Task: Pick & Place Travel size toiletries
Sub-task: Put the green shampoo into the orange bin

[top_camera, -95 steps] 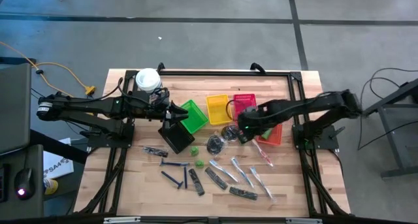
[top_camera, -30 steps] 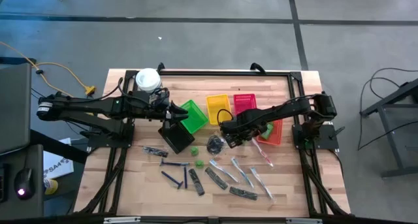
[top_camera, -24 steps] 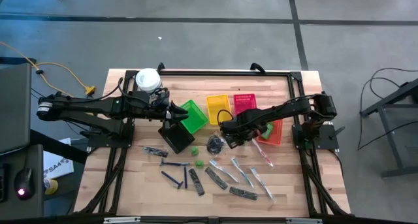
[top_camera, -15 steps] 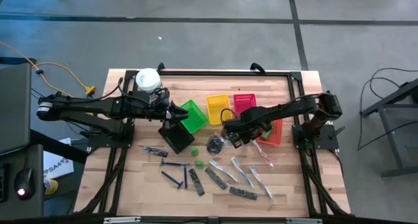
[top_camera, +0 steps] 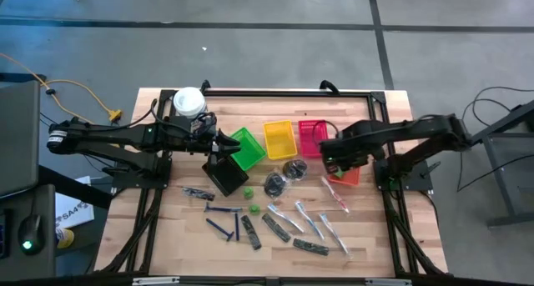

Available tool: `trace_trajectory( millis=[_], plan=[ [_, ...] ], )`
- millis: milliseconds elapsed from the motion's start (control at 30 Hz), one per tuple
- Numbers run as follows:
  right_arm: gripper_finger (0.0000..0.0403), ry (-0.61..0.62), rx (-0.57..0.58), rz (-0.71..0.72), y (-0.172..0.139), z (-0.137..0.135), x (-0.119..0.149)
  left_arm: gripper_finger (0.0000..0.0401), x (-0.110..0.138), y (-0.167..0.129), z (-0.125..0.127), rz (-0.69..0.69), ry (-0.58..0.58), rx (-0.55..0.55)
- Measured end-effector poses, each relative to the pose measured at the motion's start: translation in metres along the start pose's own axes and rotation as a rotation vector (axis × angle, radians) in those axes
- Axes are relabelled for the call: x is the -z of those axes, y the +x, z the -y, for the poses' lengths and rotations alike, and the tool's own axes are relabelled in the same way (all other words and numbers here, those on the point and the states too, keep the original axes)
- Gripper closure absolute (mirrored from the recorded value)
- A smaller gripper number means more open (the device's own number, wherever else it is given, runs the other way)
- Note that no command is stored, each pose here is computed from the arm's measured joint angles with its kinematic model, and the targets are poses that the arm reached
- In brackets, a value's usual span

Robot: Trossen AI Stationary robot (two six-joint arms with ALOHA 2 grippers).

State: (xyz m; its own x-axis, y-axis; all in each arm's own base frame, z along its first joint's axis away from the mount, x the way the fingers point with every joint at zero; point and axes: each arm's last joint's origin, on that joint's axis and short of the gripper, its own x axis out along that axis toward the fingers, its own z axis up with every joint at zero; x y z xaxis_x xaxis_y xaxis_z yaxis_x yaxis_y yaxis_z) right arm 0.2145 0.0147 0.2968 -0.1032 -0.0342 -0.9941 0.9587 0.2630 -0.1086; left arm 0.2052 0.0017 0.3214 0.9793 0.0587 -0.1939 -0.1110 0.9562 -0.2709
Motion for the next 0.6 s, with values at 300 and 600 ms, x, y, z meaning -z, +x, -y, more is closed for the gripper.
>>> trace_trajectory(
  millis=[300, 600],
  plan=[
    [0.0315, 0.064, 0.122, 0.008, 0.03, 0.01, 0.002, 0.0315, 0.0, 0.0, 0.0, 0.0, 0.002, 0.0],
    [0.0315, 0.113, 0.143, 0.016, 0.06, 0.017, 0.004, 0.0315, 0.0, 0.0, 0.0, 0.001, 0.006, 0.0]
  ],
)
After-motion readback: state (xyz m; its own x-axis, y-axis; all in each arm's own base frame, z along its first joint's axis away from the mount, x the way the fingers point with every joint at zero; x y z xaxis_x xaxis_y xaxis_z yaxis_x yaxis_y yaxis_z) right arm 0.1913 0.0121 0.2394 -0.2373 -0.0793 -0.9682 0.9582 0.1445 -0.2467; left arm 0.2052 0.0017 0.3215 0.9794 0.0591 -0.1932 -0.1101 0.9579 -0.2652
